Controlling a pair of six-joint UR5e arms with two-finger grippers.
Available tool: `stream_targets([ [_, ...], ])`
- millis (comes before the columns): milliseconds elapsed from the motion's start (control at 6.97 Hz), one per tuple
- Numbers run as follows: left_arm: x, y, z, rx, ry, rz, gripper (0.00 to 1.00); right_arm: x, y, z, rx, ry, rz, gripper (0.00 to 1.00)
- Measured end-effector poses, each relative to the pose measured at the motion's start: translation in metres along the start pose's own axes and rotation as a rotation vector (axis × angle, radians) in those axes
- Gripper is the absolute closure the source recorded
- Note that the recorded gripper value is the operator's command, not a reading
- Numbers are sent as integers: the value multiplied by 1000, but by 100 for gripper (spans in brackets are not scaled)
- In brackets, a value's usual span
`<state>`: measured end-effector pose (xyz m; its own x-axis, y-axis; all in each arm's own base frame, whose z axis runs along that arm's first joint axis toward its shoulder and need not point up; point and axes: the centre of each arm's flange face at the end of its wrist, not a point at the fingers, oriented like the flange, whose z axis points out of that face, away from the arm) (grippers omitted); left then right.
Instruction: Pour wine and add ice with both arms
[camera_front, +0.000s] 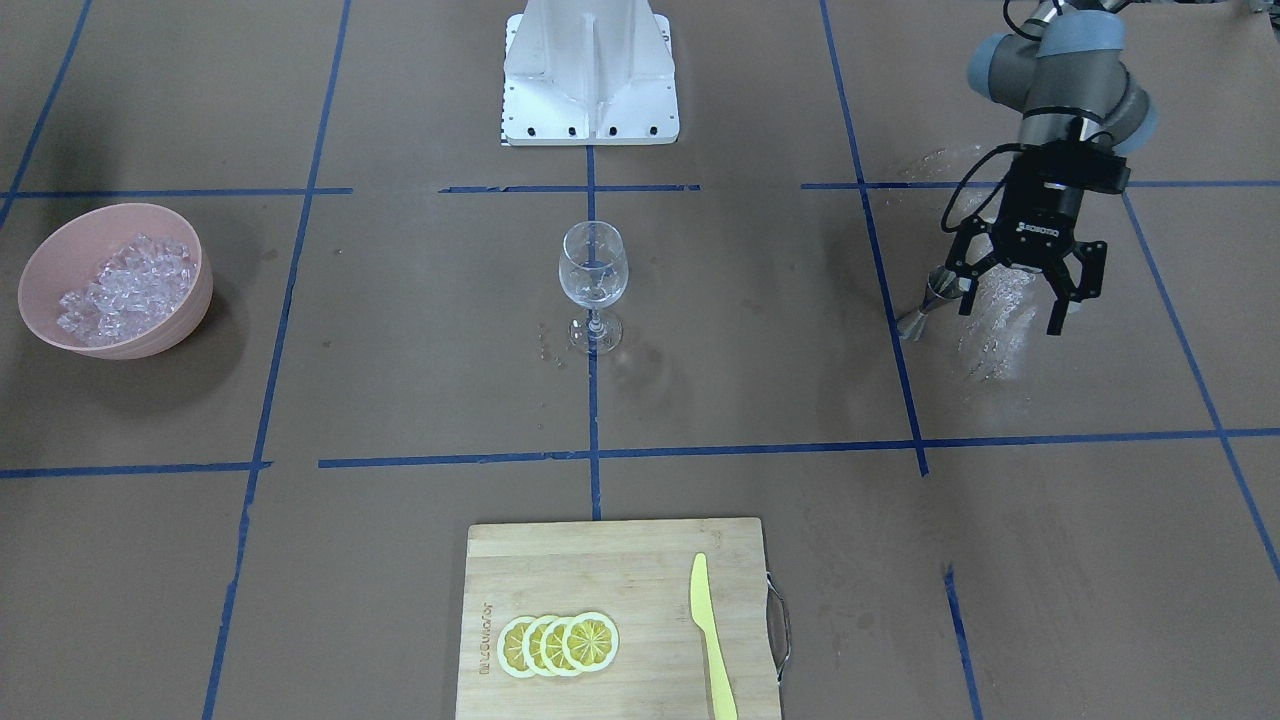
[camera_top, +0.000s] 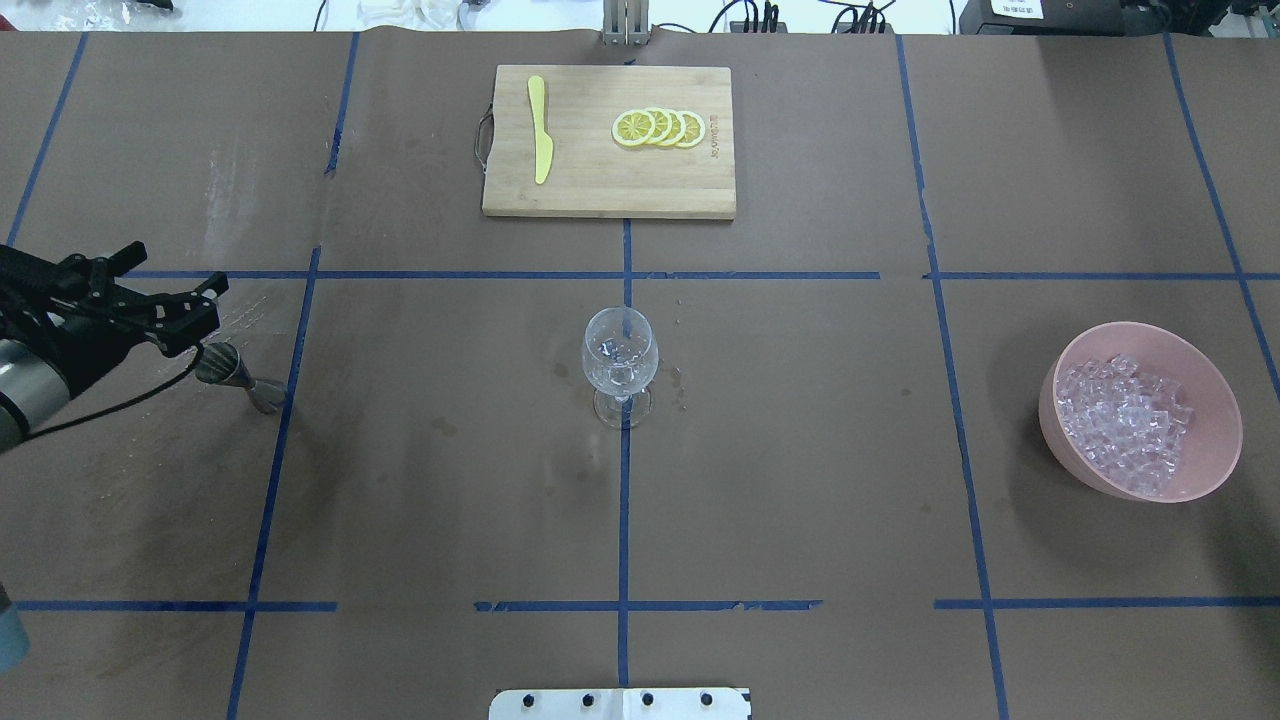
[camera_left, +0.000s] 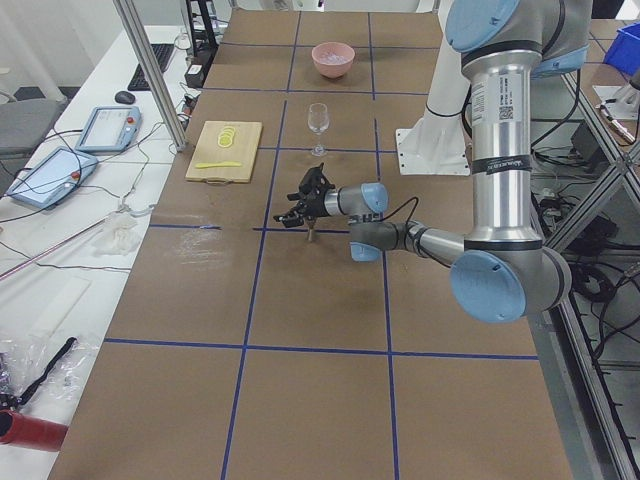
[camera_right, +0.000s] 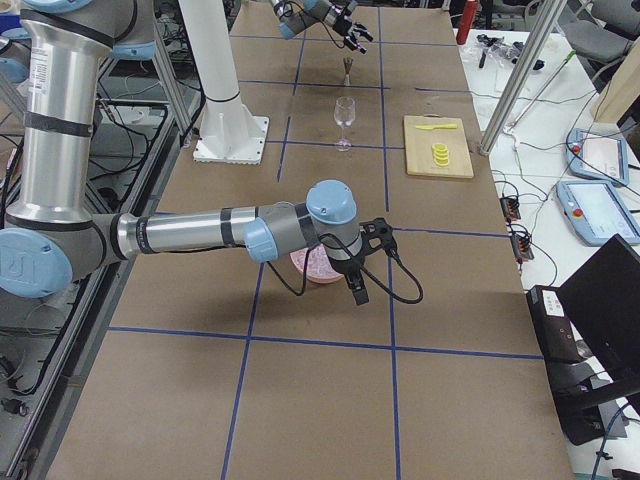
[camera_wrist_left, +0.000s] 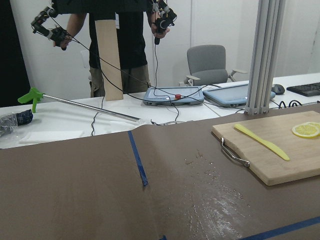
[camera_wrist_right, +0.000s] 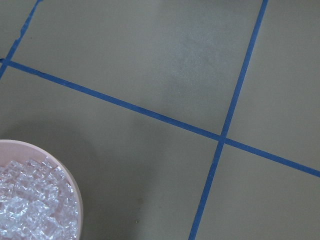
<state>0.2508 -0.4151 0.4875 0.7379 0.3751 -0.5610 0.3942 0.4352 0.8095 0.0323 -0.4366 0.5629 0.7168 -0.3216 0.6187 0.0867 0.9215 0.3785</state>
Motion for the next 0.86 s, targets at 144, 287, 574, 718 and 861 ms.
stream_targets([
  [144, -51, -28, -2, -94, 25, 86, 0, 0, -1, 0, 0, 0, 1, 0],
  [287, -104, -57, -10, -202, 39, 151, 0, 0, -1, 0, 1, 1, 0, 0],
  [574, -203, -114, -43, -358, 3, 190, 0, 0, -1, 1, -1, 1, 6, 0],
  [718, -237, -117, -59, -420, -37, 155, 0, 0, -1, 1, -1, 0, 11, 0],
  [861, -262, -105, -68, -505, -69, 138, 0, 0, -1, 1, -2, -1, 12, 0],
])
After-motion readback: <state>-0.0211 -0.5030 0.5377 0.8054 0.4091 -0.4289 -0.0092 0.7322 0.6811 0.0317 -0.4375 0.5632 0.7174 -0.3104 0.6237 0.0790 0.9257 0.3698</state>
